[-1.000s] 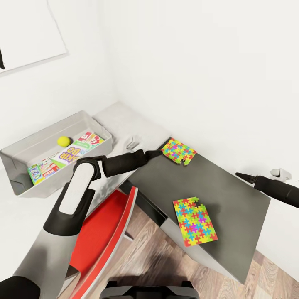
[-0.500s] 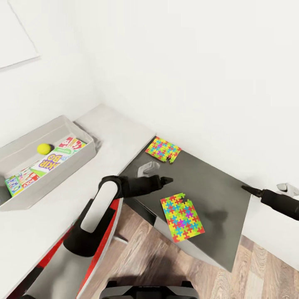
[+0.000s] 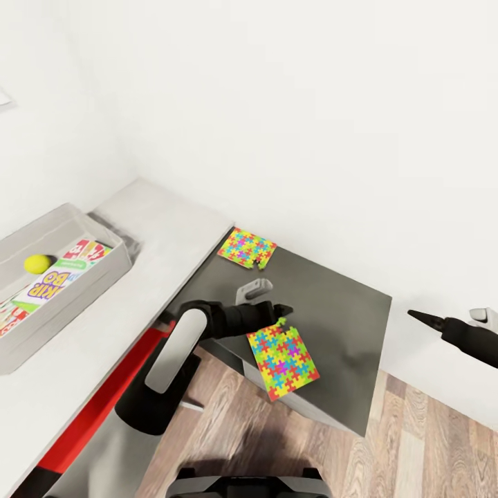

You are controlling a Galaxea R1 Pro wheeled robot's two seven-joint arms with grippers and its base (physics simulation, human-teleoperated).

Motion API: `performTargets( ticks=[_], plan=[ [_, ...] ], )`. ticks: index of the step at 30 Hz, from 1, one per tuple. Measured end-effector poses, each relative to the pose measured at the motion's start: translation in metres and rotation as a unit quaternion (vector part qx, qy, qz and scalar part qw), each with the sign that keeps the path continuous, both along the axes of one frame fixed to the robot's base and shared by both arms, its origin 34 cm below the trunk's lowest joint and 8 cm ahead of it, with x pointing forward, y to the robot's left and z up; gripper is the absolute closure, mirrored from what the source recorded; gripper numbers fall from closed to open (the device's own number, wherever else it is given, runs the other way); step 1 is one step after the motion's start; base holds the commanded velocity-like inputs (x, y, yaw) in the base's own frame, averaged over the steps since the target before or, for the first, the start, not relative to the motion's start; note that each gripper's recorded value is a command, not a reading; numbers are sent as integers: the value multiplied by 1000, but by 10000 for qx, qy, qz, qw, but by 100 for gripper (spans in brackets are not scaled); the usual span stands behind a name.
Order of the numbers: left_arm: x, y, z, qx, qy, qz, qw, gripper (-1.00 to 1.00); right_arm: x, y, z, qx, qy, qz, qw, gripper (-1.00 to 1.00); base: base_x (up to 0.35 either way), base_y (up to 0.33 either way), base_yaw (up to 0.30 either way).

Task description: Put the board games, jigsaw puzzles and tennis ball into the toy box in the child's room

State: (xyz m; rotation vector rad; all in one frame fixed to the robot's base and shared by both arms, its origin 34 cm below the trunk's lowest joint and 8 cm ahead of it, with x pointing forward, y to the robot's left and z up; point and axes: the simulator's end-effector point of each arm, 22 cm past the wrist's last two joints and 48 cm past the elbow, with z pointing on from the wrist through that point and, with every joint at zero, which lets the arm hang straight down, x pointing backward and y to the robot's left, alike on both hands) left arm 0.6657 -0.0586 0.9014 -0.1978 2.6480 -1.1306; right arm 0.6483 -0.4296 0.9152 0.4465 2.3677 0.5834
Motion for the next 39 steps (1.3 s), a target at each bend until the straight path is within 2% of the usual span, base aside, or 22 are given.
performTargets(
  ticks=[11, 15, 16, 17, 21, 31, 39],
  plan=[
    [-2, 3, -9, 87, 92, 21, 9999, -100, -1, 2, -1, 29, 6, 10, 10000, -100, 0, 0, -35],
    [-1, 6, -15, 205, 140, 29, 9997, -100, -1, 3, -1, 41, 7, 18, 10000, -100, 0, 0, -10],
    [1, 9, -18, 277, 162, 34, 9995, -100, -1, 3, -1, 43, 8, 22, 10000, -100, 0, 0, -5],
    [7, 15, -23, 443, 197, 62, 9988, -100, -1, 3, -1, 47, 10, 27, 10000, -100, 0, 0, -5],
    [17, 24, -28, 587, 259, 119, 9979, -100, -1, 4, -1, 51, 9, 30, 10000, -100, 0, 0, -3],
    [40, 52, -64, 1093, 813, 259, 9903, -100, -1, 4, -1, 52, 9, 40, 10000, -100, 0, 0, -1],
    [44, 62, -81, 1289, 1083, 276, 9853, -100, -1, 3, -1, 47, 6, 39, 10000, -100, 0, 0, 0]
  ],
)
